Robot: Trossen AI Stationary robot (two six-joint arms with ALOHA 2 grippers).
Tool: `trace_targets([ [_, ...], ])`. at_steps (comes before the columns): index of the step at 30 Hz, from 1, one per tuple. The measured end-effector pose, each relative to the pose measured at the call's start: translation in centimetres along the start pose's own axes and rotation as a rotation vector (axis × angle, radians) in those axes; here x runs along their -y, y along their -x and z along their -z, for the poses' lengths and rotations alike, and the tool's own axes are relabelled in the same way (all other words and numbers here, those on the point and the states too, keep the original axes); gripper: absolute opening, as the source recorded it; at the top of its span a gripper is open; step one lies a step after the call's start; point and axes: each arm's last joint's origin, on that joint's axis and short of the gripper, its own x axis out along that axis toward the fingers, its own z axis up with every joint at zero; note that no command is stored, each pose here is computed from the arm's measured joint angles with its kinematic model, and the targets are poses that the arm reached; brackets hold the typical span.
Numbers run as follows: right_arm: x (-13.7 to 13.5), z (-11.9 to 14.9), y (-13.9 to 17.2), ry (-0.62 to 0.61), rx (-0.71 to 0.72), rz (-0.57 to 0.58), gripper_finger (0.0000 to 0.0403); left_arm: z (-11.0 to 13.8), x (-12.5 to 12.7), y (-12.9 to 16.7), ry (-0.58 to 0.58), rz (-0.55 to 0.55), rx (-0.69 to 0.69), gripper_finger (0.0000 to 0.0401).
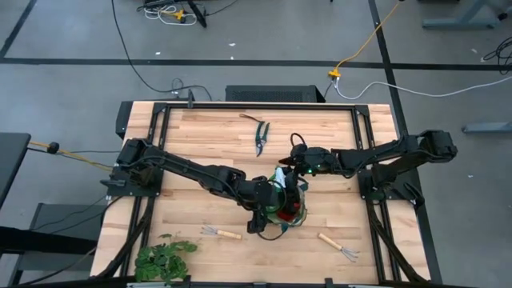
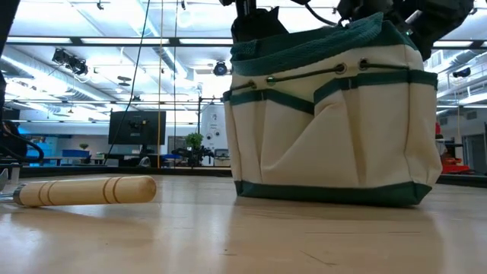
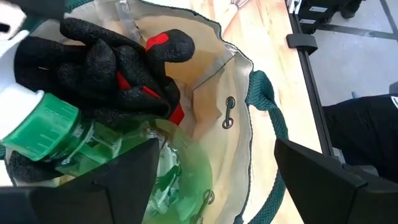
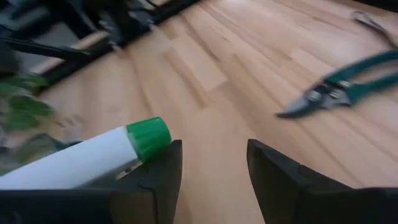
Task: Pick & Place Garden tools in Gardening bag
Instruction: Put the green spray bottle into the green gardening bag
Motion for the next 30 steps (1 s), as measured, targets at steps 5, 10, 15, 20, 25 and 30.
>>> trace_targets([
  [5, -0.5, -0.7, 0.1, 0.013, 0.060, -0.103, 0.0182, 0.2, 0.0, 0.1, 0.010, -0.004, -0.021, 0.0318],
  [10, -1.1, -1.3, 0.2, 0.013, 0.095, -0.213, 0.0182, 0.3, 0.0, 0.1, 0.021, 0.016, -0.034, 0.0302],
  [15, -1.4, -1.6, 0.3, 0.016, 0.112, -0.288, 0.0182, 0.6, -0.1, 0.1, 0.029, 0.006, -0.066, 0.0290],
  [20, -1.9, -1.8, 0.5, 0.012, 0.113, -0.373, 0.0182, 1.1, -0.3, 0.1, 0.056, -0.015, -0.120, 0.0280],
  [25, -2.9, -1.8, 0.8, 0.010, 0.122, -0.472, 0.0182, 1.3, -0.4, 0.1, 0.057, -0.027, -0.135, 0.0270],
  [30, -3.9, -1.3, 1.1, 0.020, 0.105, -0.512, 0.0182, 1.3, -0.4, 0.1, 0.056, -0.019, -0.138, 0.0261],
])
